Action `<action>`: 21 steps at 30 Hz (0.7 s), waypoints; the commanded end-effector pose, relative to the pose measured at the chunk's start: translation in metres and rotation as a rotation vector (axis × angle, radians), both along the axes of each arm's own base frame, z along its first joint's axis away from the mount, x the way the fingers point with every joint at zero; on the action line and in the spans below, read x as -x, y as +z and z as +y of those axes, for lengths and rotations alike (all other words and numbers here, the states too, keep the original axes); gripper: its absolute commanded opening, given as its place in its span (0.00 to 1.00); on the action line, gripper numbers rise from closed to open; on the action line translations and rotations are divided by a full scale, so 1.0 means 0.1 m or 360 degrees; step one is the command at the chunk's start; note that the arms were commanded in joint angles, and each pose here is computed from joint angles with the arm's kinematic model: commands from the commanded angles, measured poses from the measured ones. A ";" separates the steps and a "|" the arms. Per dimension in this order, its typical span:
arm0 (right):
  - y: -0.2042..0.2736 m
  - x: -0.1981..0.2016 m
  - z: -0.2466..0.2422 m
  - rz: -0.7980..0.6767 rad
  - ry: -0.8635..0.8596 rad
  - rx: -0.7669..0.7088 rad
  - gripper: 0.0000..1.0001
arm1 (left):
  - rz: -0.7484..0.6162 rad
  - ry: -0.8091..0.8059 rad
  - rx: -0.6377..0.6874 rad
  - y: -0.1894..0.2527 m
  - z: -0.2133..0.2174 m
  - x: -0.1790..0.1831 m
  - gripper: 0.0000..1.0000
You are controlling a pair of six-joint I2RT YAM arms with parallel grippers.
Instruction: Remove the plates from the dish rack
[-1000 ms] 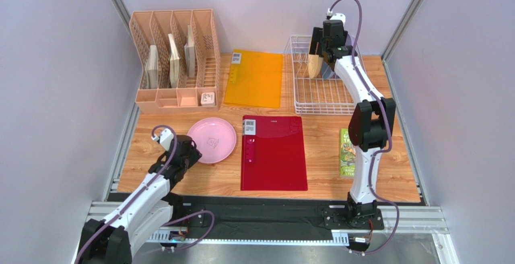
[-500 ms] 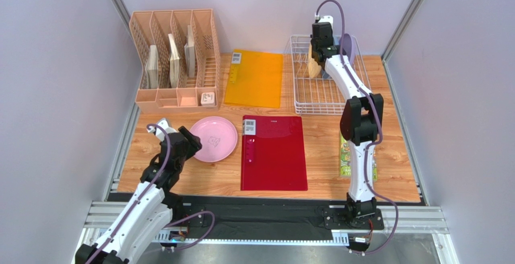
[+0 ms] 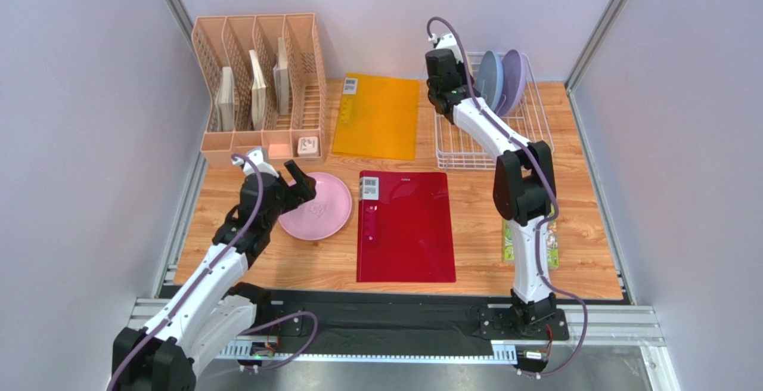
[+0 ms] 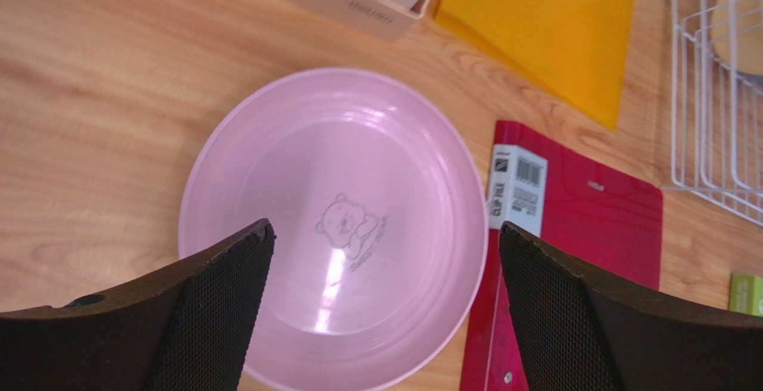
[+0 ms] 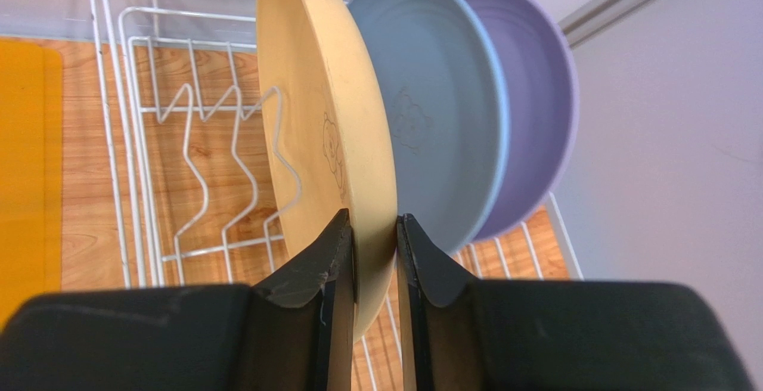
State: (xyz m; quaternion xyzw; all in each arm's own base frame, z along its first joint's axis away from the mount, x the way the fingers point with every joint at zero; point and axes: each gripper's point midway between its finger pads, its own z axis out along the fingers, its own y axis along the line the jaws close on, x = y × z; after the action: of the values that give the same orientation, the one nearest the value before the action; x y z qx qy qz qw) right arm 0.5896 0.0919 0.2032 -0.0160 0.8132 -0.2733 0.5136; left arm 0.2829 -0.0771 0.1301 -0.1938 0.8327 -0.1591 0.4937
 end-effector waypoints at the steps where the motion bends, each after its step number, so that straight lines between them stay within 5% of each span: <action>1: 1.14 0.29 -0.17 -0.0434 -0.0149 -0.0041 0.00 | -0.0265 -0.0179 0.0007 0.55 -0.22 -0.30 1.00; 10: 1.63 0.83 -0.19 -0.0544 -0.0065 -0.0297 0.00 | -0.0403 -0.0369 0.0126 0.92 -0.62 -0.81 1.00; 21: 0.80 1.41 0.35 -0.0170 0.0412 -0.0889 0.00 | -0.0605 -0.0875 0.0408 1.08 -1.46 -1.20 1.00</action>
State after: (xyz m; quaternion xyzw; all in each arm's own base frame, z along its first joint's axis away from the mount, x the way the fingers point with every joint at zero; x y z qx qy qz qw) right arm 0.4612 0.0964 0.3212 0.0478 0.7904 -0.0718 0.6064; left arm 0.3978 -0.1870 0.1870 -0.0527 0.7881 -0.3414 0.5094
